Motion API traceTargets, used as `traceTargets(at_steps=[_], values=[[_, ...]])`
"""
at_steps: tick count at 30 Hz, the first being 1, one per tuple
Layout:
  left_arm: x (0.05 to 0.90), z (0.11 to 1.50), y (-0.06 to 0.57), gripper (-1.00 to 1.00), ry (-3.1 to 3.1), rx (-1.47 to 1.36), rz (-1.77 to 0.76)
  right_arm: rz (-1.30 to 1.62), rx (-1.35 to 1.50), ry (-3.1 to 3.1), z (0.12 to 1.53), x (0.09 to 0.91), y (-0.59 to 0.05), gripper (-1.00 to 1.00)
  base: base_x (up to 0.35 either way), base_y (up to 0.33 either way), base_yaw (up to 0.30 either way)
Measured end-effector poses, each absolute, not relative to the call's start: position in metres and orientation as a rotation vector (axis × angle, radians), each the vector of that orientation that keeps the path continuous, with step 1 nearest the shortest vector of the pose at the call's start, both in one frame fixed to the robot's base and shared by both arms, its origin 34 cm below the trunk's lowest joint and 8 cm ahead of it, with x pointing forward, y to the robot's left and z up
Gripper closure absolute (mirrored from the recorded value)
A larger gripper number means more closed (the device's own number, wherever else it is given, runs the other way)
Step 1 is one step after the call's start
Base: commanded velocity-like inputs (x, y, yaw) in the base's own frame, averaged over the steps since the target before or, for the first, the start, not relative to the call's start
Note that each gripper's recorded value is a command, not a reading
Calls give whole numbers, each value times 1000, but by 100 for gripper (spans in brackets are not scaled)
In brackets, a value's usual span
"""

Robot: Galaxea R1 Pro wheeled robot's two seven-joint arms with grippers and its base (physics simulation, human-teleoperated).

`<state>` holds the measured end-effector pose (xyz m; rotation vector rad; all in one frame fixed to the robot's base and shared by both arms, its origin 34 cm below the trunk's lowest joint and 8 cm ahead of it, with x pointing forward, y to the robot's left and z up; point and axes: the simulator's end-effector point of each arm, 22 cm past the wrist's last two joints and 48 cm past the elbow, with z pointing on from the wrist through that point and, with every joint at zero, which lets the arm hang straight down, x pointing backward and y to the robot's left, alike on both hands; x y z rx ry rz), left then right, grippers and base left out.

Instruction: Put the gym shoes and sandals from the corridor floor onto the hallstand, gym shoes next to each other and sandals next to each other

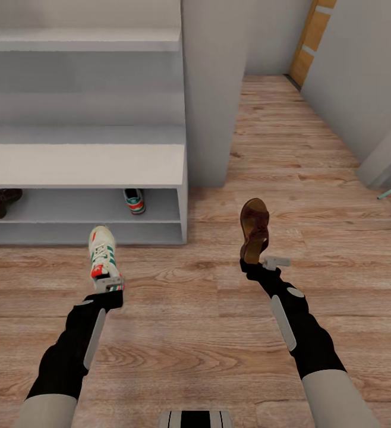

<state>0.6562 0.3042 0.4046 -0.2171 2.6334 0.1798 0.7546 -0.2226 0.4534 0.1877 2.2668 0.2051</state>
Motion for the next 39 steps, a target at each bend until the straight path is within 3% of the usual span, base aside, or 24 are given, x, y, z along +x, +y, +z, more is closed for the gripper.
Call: traceTargets(at_steps=[14, 32, 39], values=[[725, 431, 277, 100, 2663, -139, 120, 206, 188, 2269, 453, 754, -222, 100, 0, 0, 0], [699, 385, 283, 100, 2823, -97, 84, 207, 188, 2270, 453, 754, -222, 100, 0, 0, 0], [701, 388, 292, 100, 2816, -52, -68, 207, 188, 2270, 453, 754, -222, 100, 0, 0, 0]])
